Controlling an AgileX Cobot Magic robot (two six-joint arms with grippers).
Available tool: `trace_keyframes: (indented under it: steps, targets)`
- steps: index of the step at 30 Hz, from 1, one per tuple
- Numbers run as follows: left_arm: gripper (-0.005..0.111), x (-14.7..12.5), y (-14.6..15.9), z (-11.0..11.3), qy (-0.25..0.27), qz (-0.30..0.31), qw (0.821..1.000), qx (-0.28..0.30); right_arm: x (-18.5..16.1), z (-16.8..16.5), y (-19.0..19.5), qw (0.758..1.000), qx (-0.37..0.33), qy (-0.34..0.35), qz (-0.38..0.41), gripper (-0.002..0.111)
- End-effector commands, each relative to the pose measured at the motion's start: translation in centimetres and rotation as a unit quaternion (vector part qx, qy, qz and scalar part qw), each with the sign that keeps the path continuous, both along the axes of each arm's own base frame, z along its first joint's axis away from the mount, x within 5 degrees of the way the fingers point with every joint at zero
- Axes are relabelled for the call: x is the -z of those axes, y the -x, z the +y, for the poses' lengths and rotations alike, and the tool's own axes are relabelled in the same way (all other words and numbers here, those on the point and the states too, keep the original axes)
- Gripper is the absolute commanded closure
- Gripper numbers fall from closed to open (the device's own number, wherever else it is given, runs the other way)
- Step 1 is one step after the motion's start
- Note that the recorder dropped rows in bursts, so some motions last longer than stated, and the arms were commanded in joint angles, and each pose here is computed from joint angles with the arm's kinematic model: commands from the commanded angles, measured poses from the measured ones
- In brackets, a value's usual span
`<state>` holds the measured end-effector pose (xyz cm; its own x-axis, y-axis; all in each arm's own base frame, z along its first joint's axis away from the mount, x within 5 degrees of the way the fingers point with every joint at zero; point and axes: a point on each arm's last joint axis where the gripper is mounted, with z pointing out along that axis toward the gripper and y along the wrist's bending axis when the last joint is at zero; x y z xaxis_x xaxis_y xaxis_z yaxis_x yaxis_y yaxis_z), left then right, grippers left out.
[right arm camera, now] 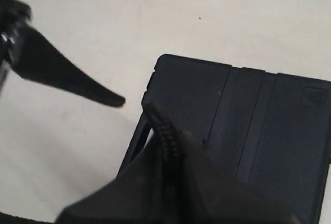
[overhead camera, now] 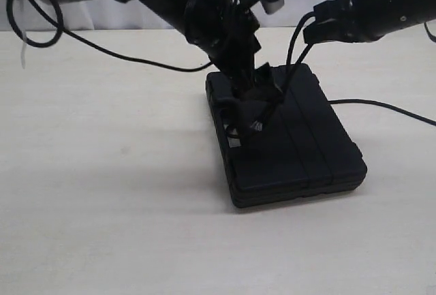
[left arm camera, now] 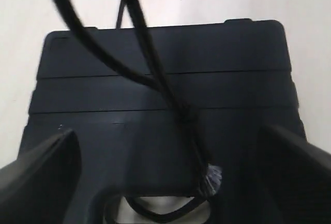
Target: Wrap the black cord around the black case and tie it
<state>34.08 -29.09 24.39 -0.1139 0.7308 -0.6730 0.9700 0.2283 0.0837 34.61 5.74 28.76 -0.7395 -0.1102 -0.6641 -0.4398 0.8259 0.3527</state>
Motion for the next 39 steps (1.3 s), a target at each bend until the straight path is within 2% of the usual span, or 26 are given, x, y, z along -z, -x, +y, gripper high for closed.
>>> trace_keyframes:
  steps: [1, 3, 6, 9, 12, 15, 19, 23, 28, 31, 34, 36, 37, 38, 39]
  targets:
    - [0.022, 1.9, -0.7, -0.3, 0.011, -0.011, 1.0, -0.008, -1.8, -0.2, 0.7, 0.999, 0.007, 0.012, -0.043, 0.104]
    - [0.022, 1.9, -1.3, -0.4, 0.02, -0.028, 0.999, -0.027, -2.5, -0.2, 1.1, 0.998, 0.003, 0.015, -0.057, 0.104]
    - [0.022, 1.1, -2.0, -0.9, 0.084, -0.025, 0.992, -0.09, -2.9, -0.1, 1.3, 0.998, 0.005, 0.009, -0.059, 0.104]
    - [0.022, 0.8, -2.1, -1.4, 0.118, -0.015, 0.986, -0.12, -2.9, -0.1, 1.4, 0.998, 0.004, 0.008, -0.057, 0.104]
    - [0.022, 1.6, -1.2, -1.9, 0.105, 0.018, 0.991, -0.083, -2.9, -0.1, 1.4, 0.998, 0.004, 0.008, -0.057, 0.104]
    - [0.022, 3.1, -0.6, -2.7, 0.083, 0.025, 0.995, -0.053, -2.9, -0.1, 1.4, 0.998, 0.003, 0.008, -0.057, 0.104]
    - [0.022, 5.5, -0.8, -3.8, 0.07, 0.008, 0.995, -0.068, -2.8, 0.0, 1.6, 0.999, -0.006, 0.005, -0.048, 0.104]
    - [0.023, 5.5, -1.3, -4.0, 0.075, -0.021, 0.993, -0.094, -2.8, 0.0, 1.6, 0.999, -0.009, 0.005, -0.046, 0.104]
    - [0.048, 5.4, -1.5, -3.9, 0.065, -0.045, 0.993, -0.088, -2.8, 0.0, 1.6, 0.999, -0.01, 0.007, -0.049, 0.104]
    - [0.052, 5.4, -1.8, -3.7, 0.05, -0.076, 0.992, -0.084, -2.8, 0.0, 1.6, 0.999, -0.01, 0.007, -0.049, 0.104]
    - [0.054, 5.3, -1.8, -3.7, 0.054, -0.074, 0.992, -0.091, -2.8, 0.0, 1.6, 0.999, -0.011, 0.007, -0.048, 0.104]
    - [0.062, 5.3, -1.8, -3.8, 0.067, -0.056, 0.991, -0.106, -2.8, 0.0, 1.6, 0.999, -0.011, 0.007, -0.048, 0.104]
    - [0.074, 5.4, -1.5, -3.9, 0.062, -0.042, 0.993, -0.092, -2.8, 0.0, 1.6, 0.999, -0.011, 0.007, -0.048, 0.104]
    - [0.08, 5.5, -1.3, -3.9, 0.058, -0.039, 0.994, -0.084, -2.8, 0.0, 1.5, 0.999, -0.008, 0.008, -0.051, 0.104]
    - [0.097, 5.5, -1.3, -3.9, 0.056, -0.04, 0.994, -0.08, -2.8, -0.2, 1.4, 0.998, 0.005, 0.012, -0.053, 0.103]
